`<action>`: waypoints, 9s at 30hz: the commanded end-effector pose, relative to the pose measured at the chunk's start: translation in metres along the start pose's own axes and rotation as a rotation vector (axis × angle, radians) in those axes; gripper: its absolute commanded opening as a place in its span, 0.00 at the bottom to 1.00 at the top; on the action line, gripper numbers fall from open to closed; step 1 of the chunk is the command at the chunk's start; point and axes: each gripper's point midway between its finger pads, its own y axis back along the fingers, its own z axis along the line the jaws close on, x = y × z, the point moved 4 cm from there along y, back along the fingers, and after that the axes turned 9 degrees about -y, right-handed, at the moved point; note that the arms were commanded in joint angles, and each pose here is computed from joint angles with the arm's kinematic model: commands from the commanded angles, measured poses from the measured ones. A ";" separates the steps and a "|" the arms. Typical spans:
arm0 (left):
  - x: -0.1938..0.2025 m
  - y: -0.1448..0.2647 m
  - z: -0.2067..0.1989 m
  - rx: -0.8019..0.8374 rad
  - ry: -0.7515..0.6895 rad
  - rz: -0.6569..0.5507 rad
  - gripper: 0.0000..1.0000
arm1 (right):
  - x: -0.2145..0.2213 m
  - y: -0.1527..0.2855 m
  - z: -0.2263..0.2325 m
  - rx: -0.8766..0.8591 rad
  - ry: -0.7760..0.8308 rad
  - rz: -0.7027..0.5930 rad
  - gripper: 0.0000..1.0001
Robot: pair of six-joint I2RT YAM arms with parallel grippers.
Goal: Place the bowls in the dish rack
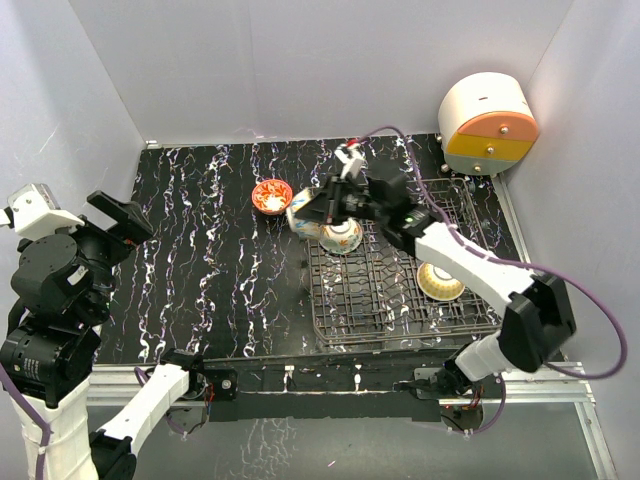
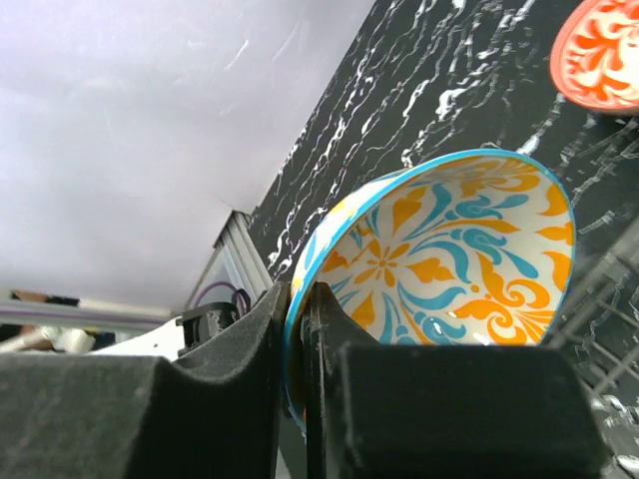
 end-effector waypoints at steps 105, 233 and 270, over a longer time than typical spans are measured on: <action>0.014 -0.029 -0.031 0.094 -0.012 0.054 0.97 | 0.033 0.105 -0.202 0.832 -0.545 -0.187 0.99; 0.031 -0.037 -0.028 0.053 -0.024 0.097 0.97 | -0.039 -0.013 -0.221 1.060 0.127 -0.054 0.33; 0.035 -0.036 -0.034 0.099 -0.007 0.111 0.97 | 0.112 0.075 -0.117 1.131 0.059 0.202 0.98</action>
